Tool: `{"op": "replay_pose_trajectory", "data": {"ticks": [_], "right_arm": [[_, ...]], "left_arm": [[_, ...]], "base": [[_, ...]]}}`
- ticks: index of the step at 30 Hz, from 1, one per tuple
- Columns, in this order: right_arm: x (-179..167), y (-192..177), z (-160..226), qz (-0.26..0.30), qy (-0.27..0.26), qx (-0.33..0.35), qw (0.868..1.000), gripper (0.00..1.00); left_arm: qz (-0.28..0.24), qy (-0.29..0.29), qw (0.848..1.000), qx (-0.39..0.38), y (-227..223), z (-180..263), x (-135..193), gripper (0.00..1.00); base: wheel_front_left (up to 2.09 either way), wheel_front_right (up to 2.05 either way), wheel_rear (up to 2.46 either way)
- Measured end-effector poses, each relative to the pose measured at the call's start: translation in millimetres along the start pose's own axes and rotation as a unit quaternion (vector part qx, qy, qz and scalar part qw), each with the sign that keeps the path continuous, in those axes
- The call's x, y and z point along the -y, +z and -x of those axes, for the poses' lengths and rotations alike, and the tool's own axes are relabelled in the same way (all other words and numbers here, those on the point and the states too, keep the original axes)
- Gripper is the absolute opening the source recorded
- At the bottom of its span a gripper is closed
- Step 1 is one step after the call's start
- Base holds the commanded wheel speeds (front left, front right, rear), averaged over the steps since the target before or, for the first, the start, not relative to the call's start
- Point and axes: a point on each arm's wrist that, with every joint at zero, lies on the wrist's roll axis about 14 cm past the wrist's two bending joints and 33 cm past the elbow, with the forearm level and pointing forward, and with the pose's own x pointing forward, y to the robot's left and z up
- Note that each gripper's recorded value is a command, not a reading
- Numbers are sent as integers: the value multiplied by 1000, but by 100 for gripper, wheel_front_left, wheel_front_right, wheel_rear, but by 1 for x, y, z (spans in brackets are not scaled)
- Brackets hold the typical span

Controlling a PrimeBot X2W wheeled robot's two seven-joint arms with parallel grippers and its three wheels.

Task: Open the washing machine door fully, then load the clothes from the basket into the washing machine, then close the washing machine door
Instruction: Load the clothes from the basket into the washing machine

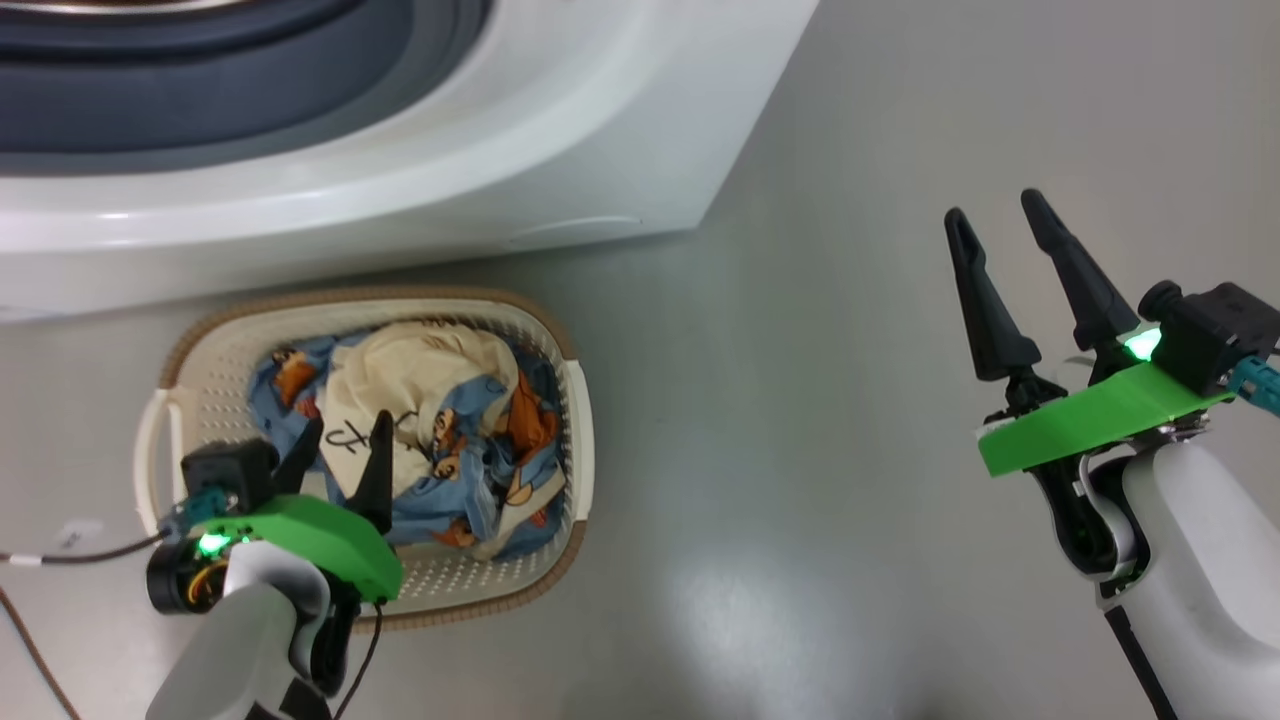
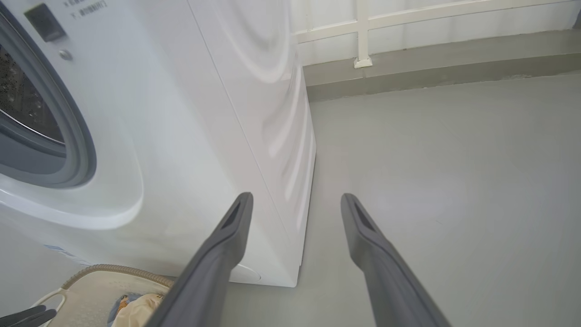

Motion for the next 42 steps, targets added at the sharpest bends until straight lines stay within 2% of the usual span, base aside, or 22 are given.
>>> {"op": "replay_pose_trajectory", "data": {"ticks": [11, 18, 26, 33, 36, 42], "right_arm": [[22, -33, -16, 0, -18, -26, 999, 100], [37, -57, -17, -6, -36, -48, 998, 100], [53, -83, -13, -7, -60, -72, 996, 100], [61, -100, -10, -9, -73, -89, 993, 100], [65, -102, -7, -8, -79, -91, 993, 100], [69, -102, -4, -5, -84, -93, 992, 100]], "left_arm": [[-20, -19, 993, -113, -58, -44, 5, 100], [-50, -21, 981, -185, -90, -66, -5, 100], [-71, -14, 972, -223, -111, -90, -22, 100], [-83, -6, 970, -229, -116, -117, -28, 100], [-89, -16, 968, -233, -120, -125, -21, 100], [-94, -23, 953, -287, -137, -121, -17, 100]], "base": [[0, 0, 0], [0, 0, 0], [0, 0, 0], [0, 0, 0], [0, 0, 0], [0, 0, 0]]}}
